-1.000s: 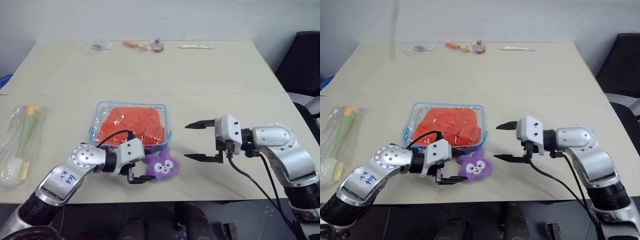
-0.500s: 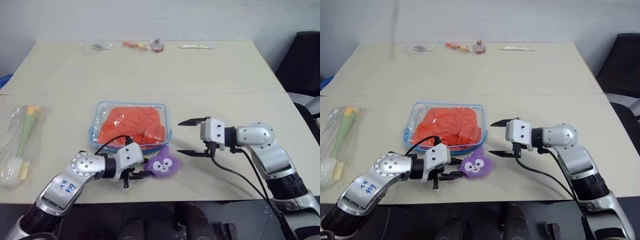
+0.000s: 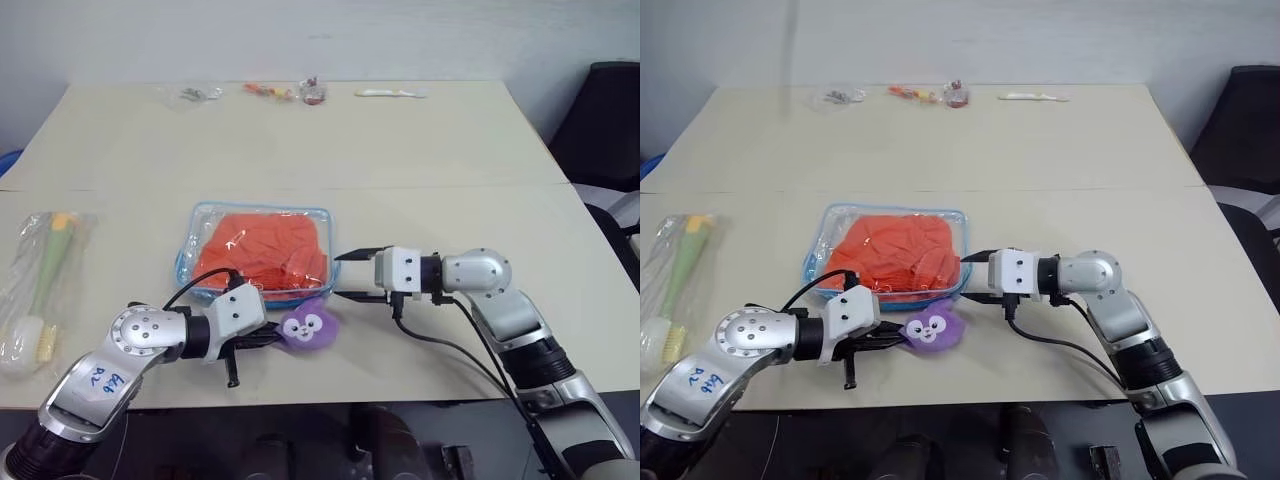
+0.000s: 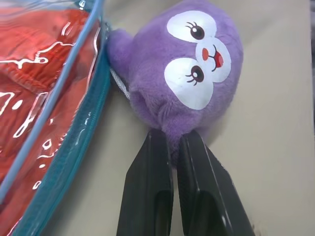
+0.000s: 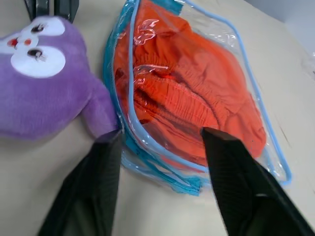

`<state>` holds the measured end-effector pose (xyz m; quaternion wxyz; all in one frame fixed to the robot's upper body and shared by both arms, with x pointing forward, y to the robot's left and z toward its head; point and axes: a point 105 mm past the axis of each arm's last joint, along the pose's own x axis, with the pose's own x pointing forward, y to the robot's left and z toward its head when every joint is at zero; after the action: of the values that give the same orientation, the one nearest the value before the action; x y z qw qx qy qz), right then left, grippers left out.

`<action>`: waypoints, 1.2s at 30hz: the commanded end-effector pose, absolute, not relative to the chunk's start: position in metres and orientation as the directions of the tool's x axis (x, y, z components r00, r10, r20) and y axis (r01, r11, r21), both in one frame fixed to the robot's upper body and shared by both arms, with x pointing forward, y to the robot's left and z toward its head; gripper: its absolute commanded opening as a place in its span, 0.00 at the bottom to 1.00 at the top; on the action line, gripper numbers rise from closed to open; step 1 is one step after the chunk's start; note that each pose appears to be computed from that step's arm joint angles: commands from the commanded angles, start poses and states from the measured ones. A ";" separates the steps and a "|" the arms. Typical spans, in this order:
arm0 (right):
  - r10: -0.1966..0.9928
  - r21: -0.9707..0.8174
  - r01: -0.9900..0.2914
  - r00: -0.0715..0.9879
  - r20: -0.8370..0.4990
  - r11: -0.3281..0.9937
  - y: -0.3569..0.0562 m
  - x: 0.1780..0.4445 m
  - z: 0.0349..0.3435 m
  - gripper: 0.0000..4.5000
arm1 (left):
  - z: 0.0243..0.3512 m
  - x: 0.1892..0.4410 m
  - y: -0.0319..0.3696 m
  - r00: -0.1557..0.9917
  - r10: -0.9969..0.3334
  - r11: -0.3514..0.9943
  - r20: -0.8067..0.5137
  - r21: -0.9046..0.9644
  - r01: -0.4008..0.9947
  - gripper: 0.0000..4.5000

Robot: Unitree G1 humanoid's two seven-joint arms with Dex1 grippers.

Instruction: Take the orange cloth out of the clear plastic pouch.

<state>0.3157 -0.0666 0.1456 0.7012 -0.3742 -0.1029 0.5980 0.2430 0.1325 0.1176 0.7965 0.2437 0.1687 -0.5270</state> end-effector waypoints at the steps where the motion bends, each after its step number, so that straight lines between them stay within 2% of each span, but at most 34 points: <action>1: 0.923 -0.680 -0.733 0.260 -0.283 -0.002 -0.062 0.316 0.148 0.57 | 0.127 0.241 0.130 0.392 -0.768 0.307 -0.506 0.246 0.919 0.00; 12: 0.934 -0.712 -0.702 0.258 -0.248 0.005 -0.045 0.319 0.146 0.57 | 0.128 0.241 0.124 0.386 -0.776 0.295 -0.499 0.254 0.921 0.00; 15: 0.925 -0.718 -0.696 0.287 -0.250 0.022 -0.043 0.326 0.141 0.44 | 0.129 0.241 0.121 0.383 -0.780 0.290 -0.496 0.255 0.922 0.00; 21: 0.932 -0.710 -0.704 0.267 -0.246 0.014 -0.042 0.326 0.138 0.01 | 0.130 0.242 0.120 0.387 -0.781 0.295 -0.489 0.258 0.920 0.00; 32: 0.935 -0.713 -0.701 0.236 -0.263 -0.024 -0.052 0.321 0.140 0.01 | 0.126 0.243 0.136 0.425 -0.747 0.331 -0.510 0.269 0.904 0.00; 36: 0.932 -0.735 -0.678 0.255 -0.258 -0.018 -0.065 0.325 0.149 0.01 | 0.129 0.242 0.163 0.479 -0.701 0.388 -0.528 0.281 0.878 0.00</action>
<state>0.3212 -0.0540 0.1313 0.6760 -0.3978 -0.1339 0.6057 0.2410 0.1497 0.1179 0.8077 0.2534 0.1749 -0.5028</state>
